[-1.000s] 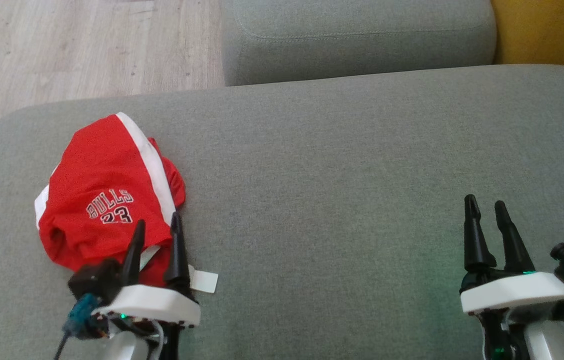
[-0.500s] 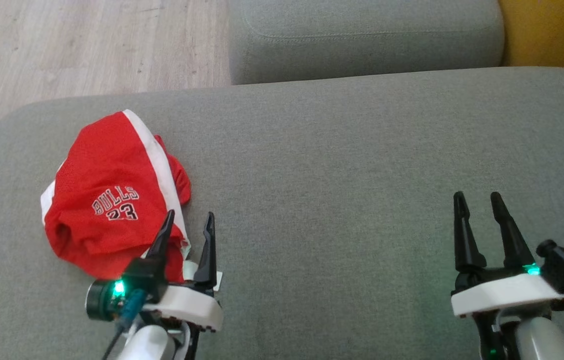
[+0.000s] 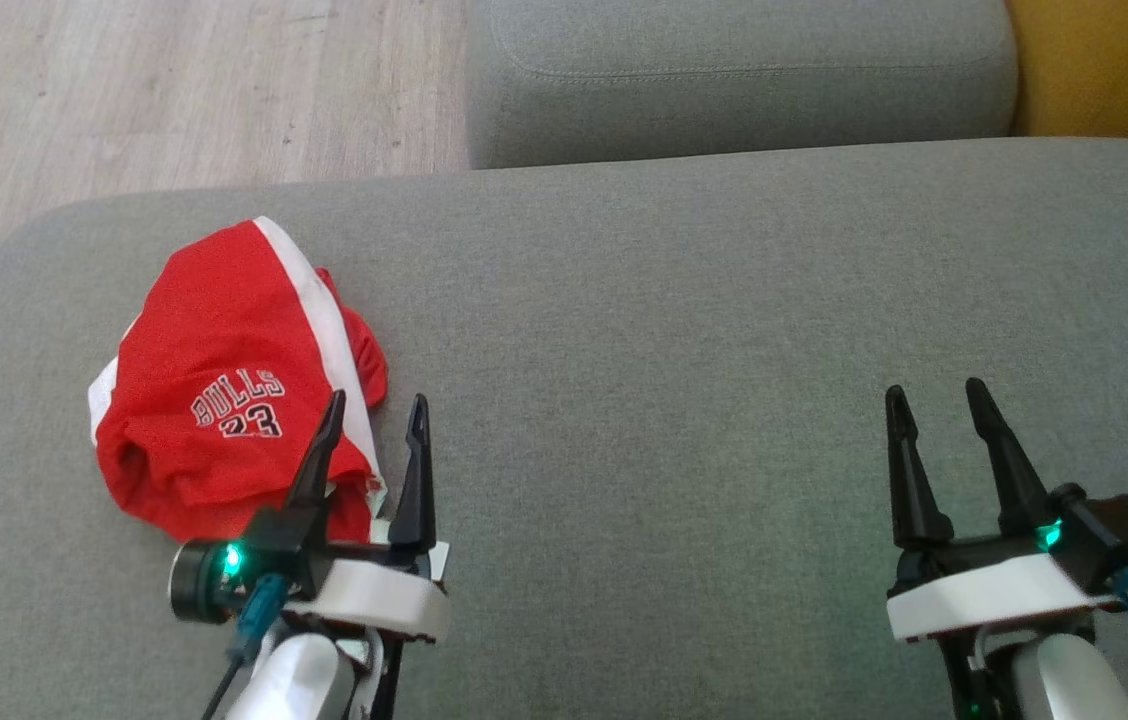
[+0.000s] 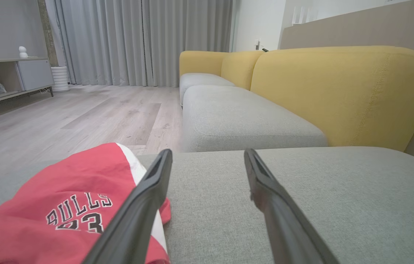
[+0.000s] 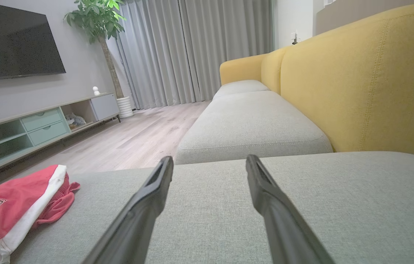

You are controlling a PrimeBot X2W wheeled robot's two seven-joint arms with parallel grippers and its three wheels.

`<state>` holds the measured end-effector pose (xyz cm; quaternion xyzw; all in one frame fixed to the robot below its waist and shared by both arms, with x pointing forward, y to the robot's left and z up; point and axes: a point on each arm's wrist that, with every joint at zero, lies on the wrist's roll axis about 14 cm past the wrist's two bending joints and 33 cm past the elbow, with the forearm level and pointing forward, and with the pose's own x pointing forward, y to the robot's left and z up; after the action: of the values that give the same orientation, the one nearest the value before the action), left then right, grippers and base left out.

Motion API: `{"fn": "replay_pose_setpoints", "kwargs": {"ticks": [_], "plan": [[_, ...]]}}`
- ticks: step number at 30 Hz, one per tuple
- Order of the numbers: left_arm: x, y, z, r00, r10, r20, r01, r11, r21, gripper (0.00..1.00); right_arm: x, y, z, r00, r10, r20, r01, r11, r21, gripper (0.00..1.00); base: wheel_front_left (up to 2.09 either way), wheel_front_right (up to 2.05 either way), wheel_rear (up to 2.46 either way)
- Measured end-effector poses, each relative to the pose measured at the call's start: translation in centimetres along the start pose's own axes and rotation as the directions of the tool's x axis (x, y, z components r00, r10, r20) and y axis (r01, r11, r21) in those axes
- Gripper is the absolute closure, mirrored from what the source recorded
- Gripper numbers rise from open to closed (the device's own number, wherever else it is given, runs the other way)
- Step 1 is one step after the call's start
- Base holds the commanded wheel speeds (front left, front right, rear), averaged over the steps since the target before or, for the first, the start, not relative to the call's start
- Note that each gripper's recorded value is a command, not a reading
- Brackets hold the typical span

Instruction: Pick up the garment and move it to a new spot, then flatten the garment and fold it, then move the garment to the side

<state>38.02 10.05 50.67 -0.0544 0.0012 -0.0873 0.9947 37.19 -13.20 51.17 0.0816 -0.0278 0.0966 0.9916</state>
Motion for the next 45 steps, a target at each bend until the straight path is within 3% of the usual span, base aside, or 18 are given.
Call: {"fn": "replay_pose_setpoints", "kwargs": {"ticks": [8, 15, 24, 35, 45], "plan": [[-0.6, 0.1, -1.0, 1.0, -0.001, -0.011, 0.001, 0.998, -0.057, 0.0, -0.1, -1.0, 0.3, 0.999, -0.029, 0.02, 0.03, 1.0, -0.011, 0.0, 0.0, 0.0, 0.0], [-0.9, -1.0, -2.2, 0.997, -0.066, -0.034, 0.066, 0.998, 0.014, 0.0, -1.2, -2.3, -2.9, 0.995, -0.061, -0.081, 0.055, 0.995, -0.082, 0.0, 0.0, 0.0, 0.0], [-0.8, -1.2, -2.2, 0.997, -0.08, -0.019, 0.081, 0.994, 0.074, 0.0, -1.0, -1.4, -2.6, 0.998, -0.024, -0.065, 0.015, 0.991, -0.136, 0.0, 0.0, 0.0, 0.0], [-1.0, -0.6, -1.9, 0.999, -0.053, -0.008, 0.053, 0.996, 0.07, 0.0, -0.9, -0.7, -2.3, 0.999, -0.017, -0.048, 0.016, 0.999, -0.04, 0.0, 0.0, 0.0, 0.0], [-1.9, 2.8, -0.9, 0.998, 0.059, 0.025, -0.061, 0.994, 0.087, 0.0, 0.0, 3.5, -2.4, 0.994, 0.1, -0.04, -0.097, 0.994, 0.053, 0.0, 0.0, 0.0, 0.0]]}}
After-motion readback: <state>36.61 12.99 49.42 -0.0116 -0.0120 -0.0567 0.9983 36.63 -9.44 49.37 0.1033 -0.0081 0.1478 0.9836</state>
